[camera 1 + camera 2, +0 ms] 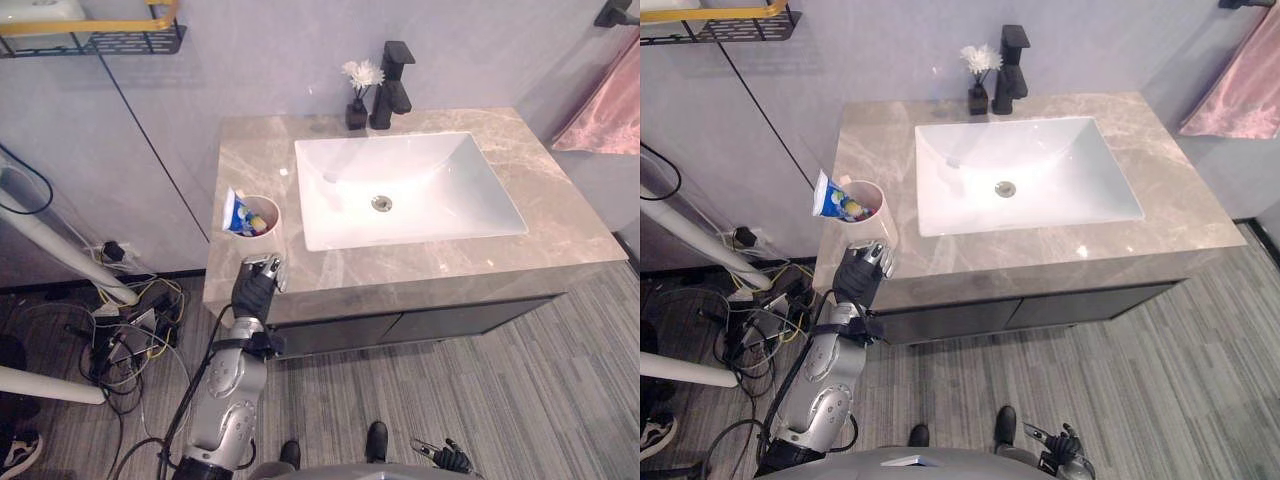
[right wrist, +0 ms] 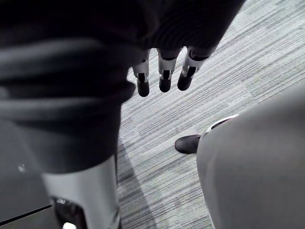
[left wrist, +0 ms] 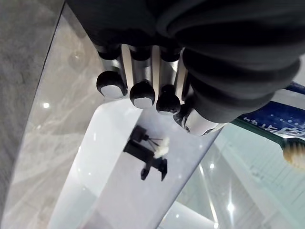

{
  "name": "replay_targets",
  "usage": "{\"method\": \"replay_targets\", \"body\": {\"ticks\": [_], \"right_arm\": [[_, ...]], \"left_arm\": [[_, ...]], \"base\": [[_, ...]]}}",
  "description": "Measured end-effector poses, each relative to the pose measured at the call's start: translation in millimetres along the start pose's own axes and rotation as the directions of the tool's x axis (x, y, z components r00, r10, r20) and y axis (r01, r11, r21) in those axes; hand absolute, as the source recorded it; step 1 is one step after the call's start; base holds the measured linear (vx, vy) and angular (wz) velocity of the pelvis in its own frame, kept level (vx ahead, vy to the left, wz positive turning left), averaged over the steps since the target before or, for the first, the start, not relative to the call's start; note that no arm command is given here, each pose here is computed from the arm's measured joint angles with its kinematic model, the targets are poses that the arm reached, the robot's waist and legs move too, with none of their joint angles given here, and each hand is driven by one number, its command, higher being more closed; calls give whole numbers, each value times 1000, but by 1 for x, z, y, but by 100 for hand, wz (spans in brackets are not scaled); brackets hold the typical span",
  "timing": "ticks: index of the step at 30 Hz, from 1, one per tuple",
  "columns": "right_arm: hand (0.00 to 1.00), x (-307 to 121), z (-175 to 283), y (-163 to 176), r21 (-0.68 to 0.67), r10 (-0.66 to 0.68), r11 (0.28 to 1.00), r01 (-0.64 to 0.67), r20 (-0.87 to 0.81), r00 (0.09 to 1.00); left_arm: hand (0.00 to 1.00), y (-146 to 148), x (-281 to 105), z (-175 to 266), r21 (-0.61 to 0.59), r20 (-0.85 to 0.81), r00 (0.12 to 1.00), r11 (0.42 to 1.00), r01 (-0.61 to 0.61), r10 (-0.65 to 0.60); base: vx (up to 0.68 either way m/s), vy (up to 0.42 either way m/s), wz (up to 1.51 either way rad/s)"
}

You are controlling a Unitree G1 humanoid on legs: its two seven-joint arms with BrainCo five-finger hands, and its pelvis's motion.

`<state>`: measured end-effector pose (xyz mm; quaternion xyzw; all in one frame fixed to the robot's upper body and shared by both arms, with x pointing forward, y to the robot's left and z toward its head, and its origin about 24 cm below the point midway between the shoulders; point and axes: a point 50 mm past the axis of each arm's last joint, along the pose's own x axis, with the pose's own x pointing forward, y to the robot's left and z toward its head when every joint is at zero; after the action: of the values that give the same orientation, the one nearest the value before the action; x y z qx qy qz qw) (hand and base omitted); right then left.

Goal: Organize washtable

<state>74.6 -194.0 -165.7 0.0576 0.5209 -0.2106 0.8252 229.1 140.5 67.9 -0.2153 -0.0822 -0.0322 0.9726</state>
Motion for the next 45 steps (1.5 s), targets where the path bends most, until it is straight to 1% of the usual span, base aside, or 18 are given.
{"method": "replay_targets", "body": {"ticks": [8, 19, 22, 37, 45], "right_arm": [[0, 0, 2, -1, 14, -3, 1000, 3, 6, 1000], [0, 1, 7, 0, 31, 15, 999, -16, 25, 1000], [0, 1, 7, 1, 33, 17, 999, -18, 27, 999], [0, 1, 8, 1, 36, 26, 999, -27, 32, 999], [0, 1, 8, 1, 37, 26, 999, -27, 33, 999]], "left_arm": [[100, 23, 15, 14, 51, 68, 991, 992, -117, 113], [100, 49, 33, 35, 85, 161, 958, 963, -254, 238], [100, 53, 37, 43, 96, 189, 949, 957, -274, 252], [100, 53, 44, 43, 98, 190, 947, 954, -282, 260], [100, 46, 25, 37, 105, 162, 968, 972, -212, 194]], "base": [[14, 4, -9], [6, 1, -4], [1, 5, -8], [2, 2, -2], [0, 0, 0]]}}
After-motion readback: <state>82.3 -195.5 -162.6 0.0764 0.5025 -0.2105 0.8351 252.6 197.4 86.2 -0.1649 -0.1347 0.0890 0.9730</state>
